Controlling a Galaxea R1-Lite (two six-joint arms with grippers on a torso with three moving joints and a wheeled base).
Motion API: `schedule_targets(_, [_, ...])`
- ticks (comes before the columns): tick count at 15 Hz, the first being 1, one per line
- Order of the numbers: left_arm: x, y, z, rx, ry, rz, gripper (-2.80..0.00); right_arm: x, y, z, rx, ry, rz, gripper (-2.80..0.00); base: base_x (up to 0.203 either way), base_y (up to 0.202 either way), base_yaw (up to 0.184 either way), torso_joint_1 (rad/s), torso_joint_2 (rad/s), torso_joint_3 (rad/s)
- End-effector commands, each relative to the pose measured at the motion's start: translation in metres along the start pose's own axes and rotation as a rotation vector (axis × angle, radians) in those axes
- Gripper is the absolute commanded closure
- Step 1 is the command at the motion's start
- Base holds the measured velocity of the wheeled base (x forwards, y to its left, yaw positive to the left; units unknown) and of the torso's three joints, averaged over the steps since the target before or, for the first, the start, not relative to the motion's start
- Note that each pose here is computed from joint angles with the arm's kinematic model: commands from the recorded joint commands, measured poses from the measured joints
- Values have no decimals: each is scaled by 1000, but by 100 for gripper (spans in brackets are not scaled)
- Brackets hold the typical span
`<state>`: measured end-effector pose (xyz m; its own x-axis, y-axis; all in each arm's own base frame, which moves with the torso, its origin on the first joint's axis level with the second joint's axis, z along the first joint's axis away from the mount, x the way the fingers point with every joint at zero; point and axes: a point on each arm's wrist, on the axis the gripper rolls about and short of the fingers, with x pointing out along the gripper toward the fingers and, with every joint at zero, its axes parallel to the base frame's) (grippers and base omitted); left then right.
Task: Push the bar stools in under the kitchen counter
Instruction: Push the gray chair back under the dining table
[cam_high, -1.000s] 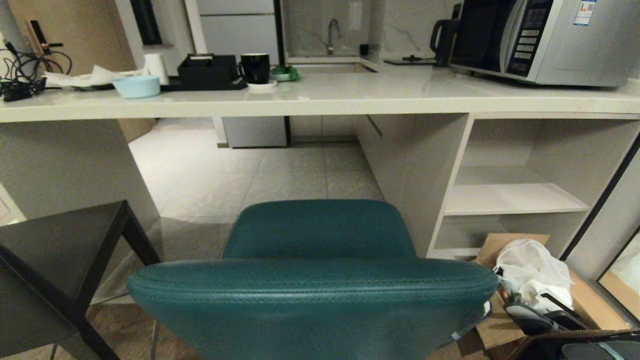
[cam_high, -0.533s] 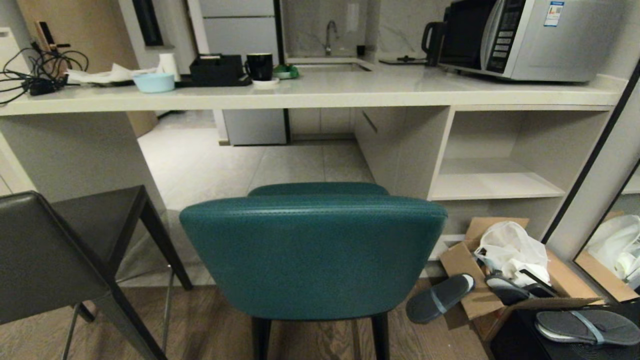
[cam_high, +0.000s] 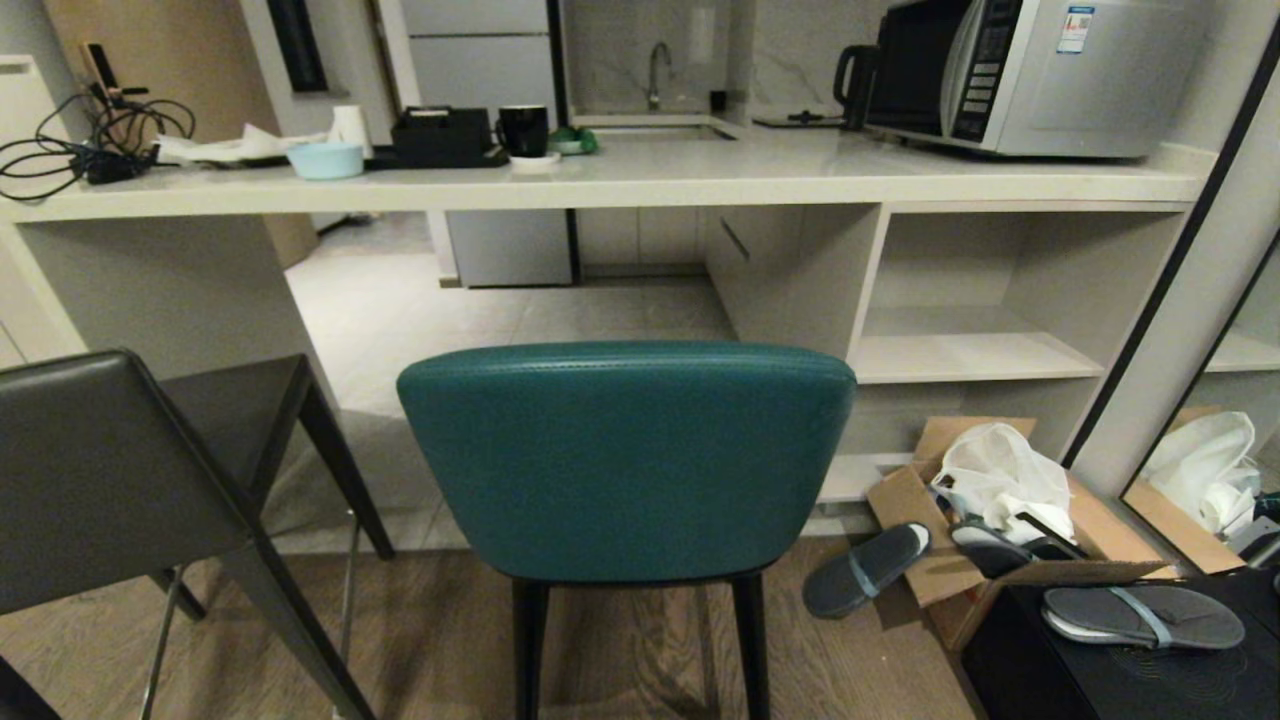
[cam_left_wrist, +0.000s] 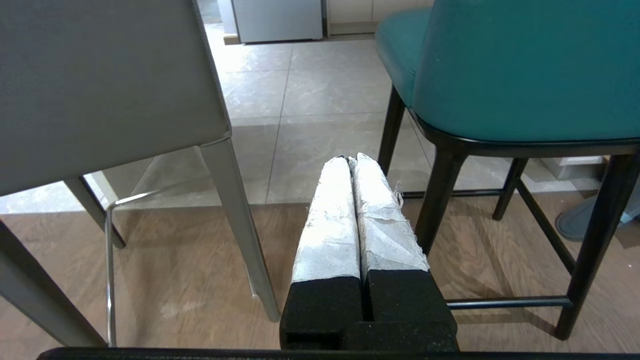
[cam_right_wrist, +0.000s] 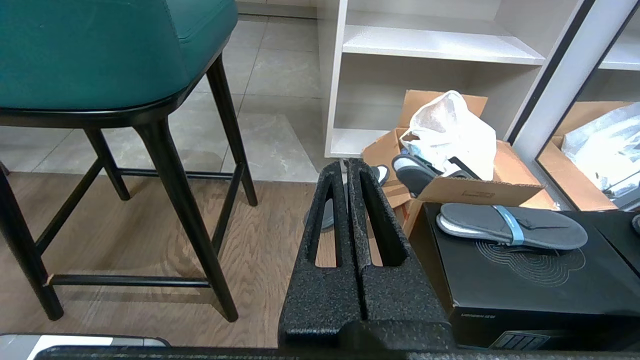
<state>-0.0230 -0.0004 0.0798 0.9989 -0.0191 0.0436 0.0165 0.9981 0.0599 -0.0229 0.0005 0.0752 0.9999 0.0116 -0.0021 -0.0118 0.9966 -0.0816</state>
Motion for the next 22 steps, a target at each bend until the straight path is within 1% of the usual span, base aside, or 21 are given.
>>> schedule_targets(1, [1, 0, -5, -1, 19, 0, 0, 0, 0, 0, -1, 2, 1, 0, 0, 0, 0, 0, 0, 0])
schedule_targets(6, [1, 0, -5, -3, 19, -2, 0, 0, 0, 0, -1, 1, 1, 0, 0, 0, 0, 0, 0, 0])
schedule_targets(8, [1, 0, -5, -3, 19, 0, 0, 0, 0, 0, -1, 1, 1, 0, 1, 96, -23, 1, 4, 2])
schedule_targets(22, [1, 0, -5, -12, 19, 0, 0, 0, 0, 0, 0, 1, -1, 0, 0, 194, -1, 2, 2, 3])
